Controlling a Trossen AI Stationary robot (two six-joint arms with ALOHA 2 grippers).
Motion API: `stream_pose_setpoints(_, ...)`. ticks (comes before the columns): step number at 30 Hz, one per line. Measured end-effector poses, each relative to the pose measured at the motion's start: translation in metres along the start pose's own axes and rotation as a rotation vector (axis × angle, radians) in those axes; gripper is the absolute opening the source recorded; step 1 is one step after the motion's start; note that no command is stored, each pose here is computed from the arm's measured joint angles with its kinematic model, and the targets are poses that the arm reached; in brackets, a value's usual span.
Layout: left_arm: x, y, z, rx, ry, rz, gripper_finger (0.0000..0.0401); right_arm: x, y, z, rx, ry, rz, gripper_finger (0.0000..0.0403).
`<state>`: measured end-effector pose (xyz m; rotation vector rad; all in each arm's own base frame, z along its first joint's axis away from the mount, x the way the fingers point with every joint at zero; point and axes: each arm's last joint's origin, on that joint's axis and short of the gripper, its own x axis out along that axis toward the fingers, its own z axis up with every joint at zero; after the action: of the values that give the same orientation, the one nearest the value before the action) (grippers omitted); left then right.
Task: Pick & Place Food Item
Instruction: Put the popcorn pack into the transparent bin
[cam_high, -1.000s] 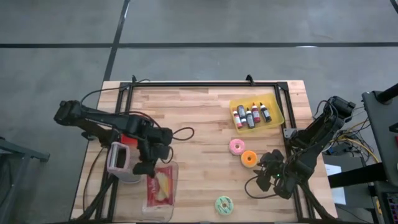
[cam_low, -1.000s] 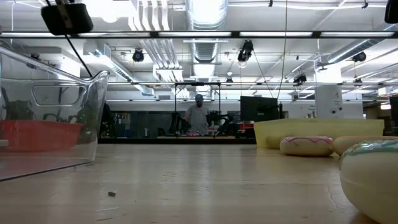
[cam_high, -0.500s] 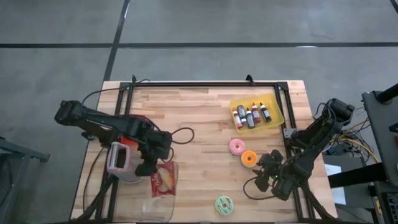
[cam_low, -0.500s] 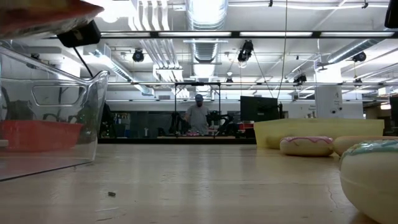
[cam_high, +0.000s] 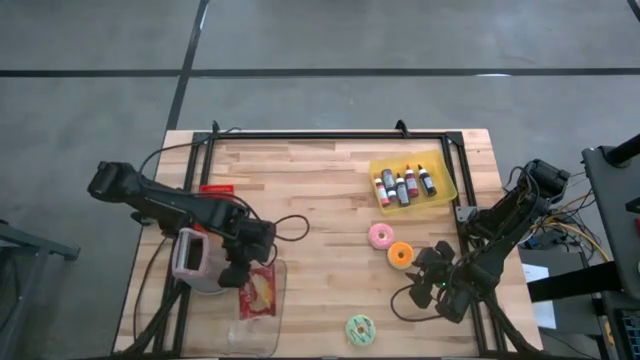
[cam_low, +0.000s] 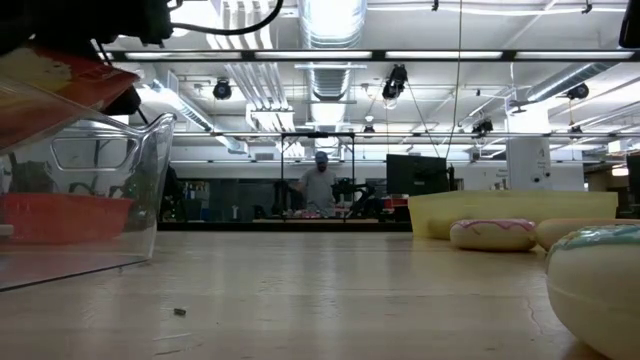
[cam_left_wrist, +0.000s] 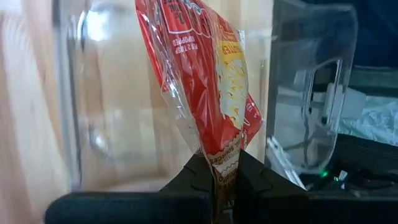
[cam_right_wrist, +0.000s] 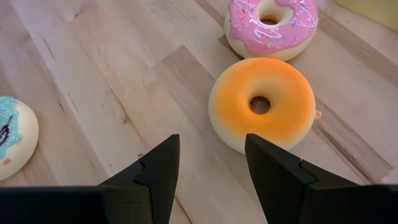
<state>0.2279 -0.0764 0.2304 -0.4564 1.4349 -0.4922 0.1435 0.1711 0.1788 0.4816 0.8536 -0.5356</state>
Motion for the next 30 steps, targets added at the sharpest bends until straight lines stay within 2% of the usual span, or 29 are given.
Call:
stream_pose_setpoints(8, 0.013, 0.002, -0.003, -0.022, -0.004, -0.033, 0.0028, 0.0, 0.0, 0.0, 0.0, 0.0, 0.0, 0.0178)
stream_pose_setpoints(14, 0.016, 0.004, -0.003, -0.097, -0.011, -0.027, 0.0033, 0.0, 0.0, 0.0, 0.0, 0.001, -0.001, 0.0178)
stream_pose_setpoints(30, 0.015, 0.002, 0.001, -0.046, -0.05, -0.039, 0.0046, 0.0, 0.0, 0.0, 0.003, 0.004, 0.004, 0.0178)
